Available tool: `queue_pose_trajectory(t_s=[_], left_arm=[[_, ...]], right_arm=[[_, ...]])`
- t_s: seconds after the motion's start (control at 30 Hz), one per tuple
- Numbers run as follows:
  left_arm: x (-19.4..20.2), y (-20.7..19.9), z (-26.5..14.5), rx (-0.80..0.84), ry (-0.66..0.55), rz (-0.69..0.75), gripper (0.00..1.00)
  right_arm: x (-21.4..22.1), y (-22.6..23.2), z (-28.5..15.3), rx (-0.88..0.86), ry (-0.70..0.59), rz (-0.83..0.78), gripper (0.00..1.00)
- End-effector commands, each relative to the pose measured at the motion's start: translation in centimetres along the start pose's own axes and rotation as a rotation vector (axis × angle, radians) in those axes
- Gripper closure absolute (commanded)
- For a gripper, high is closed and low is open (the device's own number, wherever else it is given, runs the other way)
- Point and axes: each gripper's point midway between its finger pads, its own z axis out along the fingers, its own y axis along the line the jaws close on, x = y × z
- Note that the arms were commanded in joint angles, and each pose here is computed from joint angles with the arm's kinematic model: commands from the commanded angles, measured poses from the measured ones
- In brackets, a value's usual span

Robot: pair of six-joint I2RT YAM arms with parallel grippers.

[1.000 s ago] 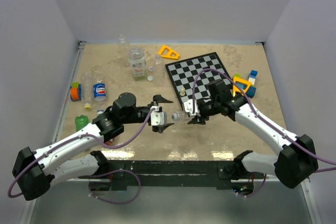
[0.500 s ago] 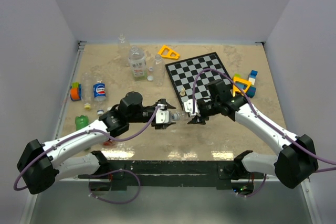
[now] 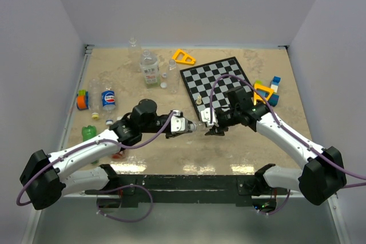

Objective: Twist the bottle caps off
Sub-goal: Unscrew the bottle cap from the plastic bottle.

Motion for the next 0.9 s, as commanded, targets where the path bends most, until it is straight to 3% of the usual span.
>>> queue_pose_trajectory(t_s=[0.0, 0.2, 0.33, 0.5, 0.6, 0.87], left_arm=[[-3.1, -0.3, -0.1, 0.026, -0.078, -0.08, 0.99], [-5.0, -0.3, -1.3, -0.036, -0.112, -0.348, 1.0], [-6.3, 0.2, -2.2, -0.128, -0.135, -0.7, 1.0], [-5.4, 0.0, -2.7, -0.214, -0.072, -1.025, 1.0], [-5.3, -0.1, -3.0, -0.234, -0.064, -1.097, 1.0], [-5.4, 0.1, -3.5, -0.263, -0.08, -1.092, 1.0]], right_arm=[[-0.8, -0.3, -0.1, 0.0, -0.026, -0.025, 0.85], [-0.8, -0.3, -0.1, 0.0, -0.026, -0.025, 0.85], [-0.8, -0.3, -0.1, -0.001, -0.025, -0.024, 0.85], [-0.8, -0.3, 0.0, -0.002, -0.027, -0.026, 0.85], [-0.7, -0.3, 0.0, -0.003, -0.026, -0.022, 0.85], [-0.7, -0.3, 0.0, -0.003, -0.024, -0.019, 0.85]])
